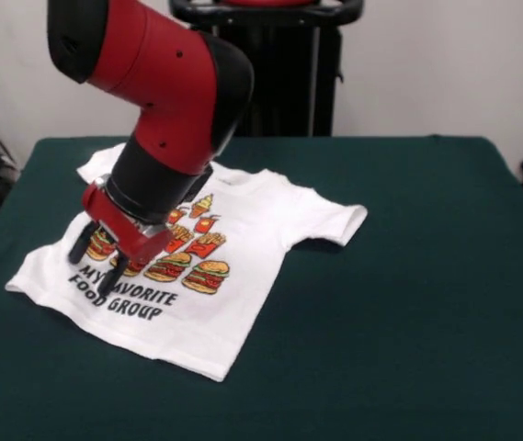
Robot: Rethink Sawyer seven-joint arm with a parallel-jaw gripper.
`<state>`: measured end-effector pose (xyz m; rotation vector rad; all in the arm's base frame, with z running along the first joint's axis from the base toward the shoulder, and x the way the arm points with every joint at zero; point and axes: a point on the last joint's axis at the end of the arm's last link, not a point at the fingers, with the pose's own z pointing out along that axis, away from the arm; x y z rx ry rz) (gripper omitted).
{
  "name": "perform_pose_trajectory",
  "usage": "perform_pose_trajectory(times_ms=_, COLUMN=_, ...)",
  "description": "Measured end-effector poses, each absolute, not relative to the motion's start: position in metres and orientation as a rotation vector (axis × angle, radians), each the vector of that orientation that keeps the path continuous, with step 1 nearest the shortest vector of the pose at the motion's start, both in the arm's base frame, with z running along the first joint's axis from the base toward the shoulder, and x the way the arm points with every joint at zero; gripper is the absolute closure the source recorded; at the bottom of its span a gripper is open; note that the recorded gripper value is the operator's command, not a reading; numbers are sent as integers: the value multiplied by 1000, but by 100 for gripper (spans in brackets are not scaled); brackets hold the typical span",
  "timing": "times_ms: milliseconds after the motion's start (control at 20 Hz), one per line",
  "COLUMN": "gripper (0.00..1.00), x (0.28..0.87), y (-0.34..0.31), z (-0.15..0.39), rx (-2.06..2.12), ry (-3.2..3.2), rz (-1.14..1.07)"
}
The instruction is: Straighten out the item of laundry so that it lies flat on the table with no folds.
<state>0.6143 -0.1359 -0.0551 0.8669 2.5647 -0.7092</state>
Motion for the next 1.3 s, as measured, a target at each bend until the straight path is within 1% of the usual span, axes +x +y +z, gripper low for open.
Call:
perform_pose_trajectory(times_ms=500, gripper=0, x=621, y=-168, z=-60, rx=891, ry=2463, rz=-696)
perform_pose_trajectory(times_ms=800, gripper=0, x=622, y=-176, z=-54, rx=1017, ry=2423, rz=-636)
perform_pose_trajectory(times_ms=1050, gripper=0, x=617, y=-192, z=-19, rx=1205, ry=2378, rz=-559)
perform_pose_trajectory(times_ms=1250, gripper=0, x=610, y=-209, z=26, rx=1337, ry=2333, rz=-556)
perform_pose_trajectory(times_ms=1300, gripper=0, x=608, y=-215, z=47, rx=1382, ry=2311, rz=-560)
